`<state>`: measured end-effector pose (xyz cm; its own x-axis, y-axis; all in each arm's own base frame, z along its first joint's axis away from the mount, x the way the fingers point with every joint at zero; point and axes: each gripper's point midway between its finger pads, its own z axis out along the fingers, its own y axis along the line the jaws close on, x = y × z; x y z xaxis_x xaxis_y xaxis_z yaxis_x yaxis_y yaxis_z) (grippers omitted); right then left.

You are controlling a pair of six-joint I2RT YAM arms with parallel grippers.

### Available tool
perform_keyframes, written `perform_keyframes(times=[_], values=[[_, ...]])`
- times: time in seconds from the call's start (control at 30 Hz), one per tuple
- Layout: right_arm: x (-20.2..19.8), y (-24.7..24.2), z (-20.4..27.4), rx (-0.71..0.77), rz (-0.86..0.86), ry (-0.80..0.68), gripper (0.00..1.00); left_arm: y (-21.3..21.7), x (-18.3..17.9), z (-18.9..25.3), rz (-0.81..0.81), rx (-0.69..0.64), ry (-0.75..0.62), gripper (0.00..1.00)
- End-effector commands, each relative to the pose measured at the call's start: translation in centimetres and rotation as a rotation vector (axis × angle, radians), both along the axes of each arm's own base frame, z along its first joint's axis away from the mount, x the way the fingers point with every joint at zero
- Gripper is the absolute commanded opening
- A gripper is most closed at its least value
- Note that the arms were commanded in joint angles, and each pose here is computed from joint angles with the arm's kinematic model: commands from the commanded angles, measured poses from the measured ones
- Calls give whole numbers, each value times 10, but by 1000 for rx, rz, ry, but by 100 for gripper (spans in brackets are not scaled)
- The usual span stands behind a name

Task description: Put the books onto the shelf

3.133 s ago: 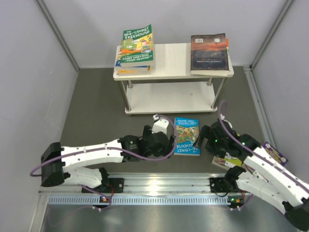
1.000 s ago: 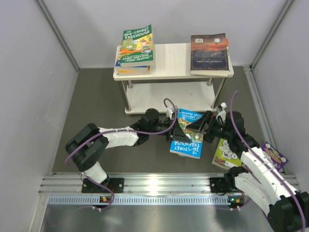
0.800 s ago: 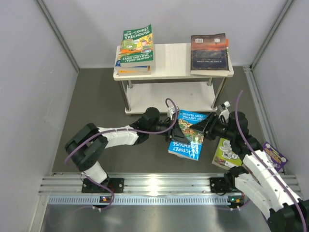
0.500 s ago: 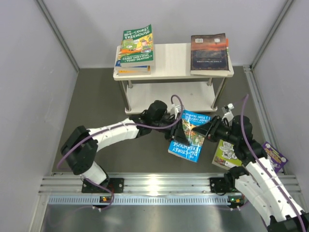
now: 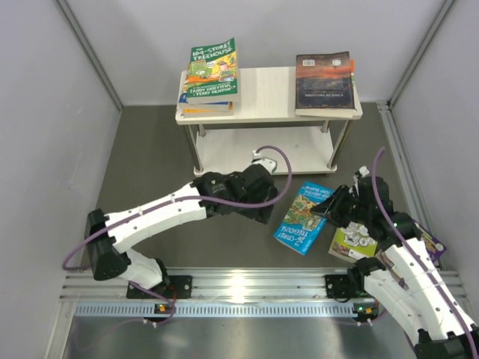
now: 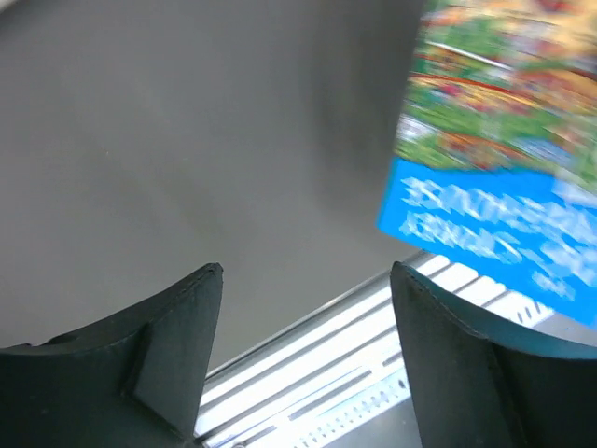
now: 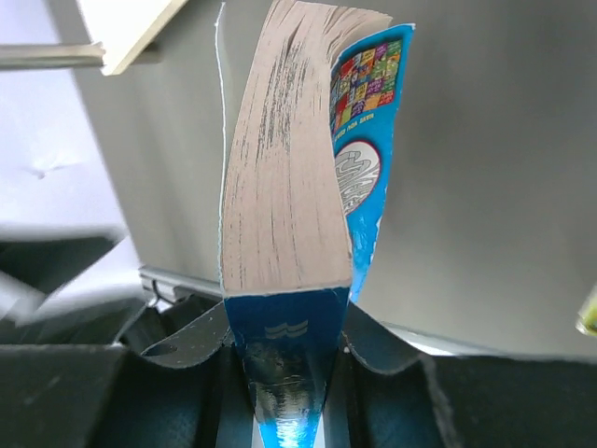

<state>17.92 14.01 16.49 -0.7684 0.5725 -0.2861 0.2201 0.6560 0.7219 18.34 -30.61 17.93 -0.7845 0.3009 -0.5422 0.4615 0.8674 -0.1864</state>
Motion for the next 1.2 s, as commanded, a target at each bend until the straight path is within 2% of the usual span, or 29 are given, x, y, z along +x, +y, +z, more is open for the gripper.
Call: perform_keyframes(times=[0.0,0.13,0.33,0.57,0.83,0.93,1.0,1.07,1.1,1.17], values=[[4,-10,16,-35,-52,0,0,7,-19,52,-42,62,-222,75],[1,-8,12,-19,-64,67,0,-32,-66,55,-164,80,-296,73],[-2,-6,31,16,-68,47,0,-77,-101,40,-260,116,-319,74],[-11,-2,40,71,-61,29,0,-113,-120,32,-355,156,-369,75],[-22,-4,42,78,-62,30,0,-134,-122,17,-399,192,-389,73],[-24,-4,44,85,-63,27,0,-132,-119,11,-394,225,-407,64],[-25,-4,48,87,-64,19,0,-129,-114,5,-384,260,-420,45],[-26,-5,50,90,-66,15,0,-129,-114,2,-389,272,-421,34],[-26,-5,51,91,-66,10,0,-130,-114,-2,-392,282,-420,22],[-26,-5,52,95,-69,7,0,-132,-116,-4,-408,284,-415,10]])
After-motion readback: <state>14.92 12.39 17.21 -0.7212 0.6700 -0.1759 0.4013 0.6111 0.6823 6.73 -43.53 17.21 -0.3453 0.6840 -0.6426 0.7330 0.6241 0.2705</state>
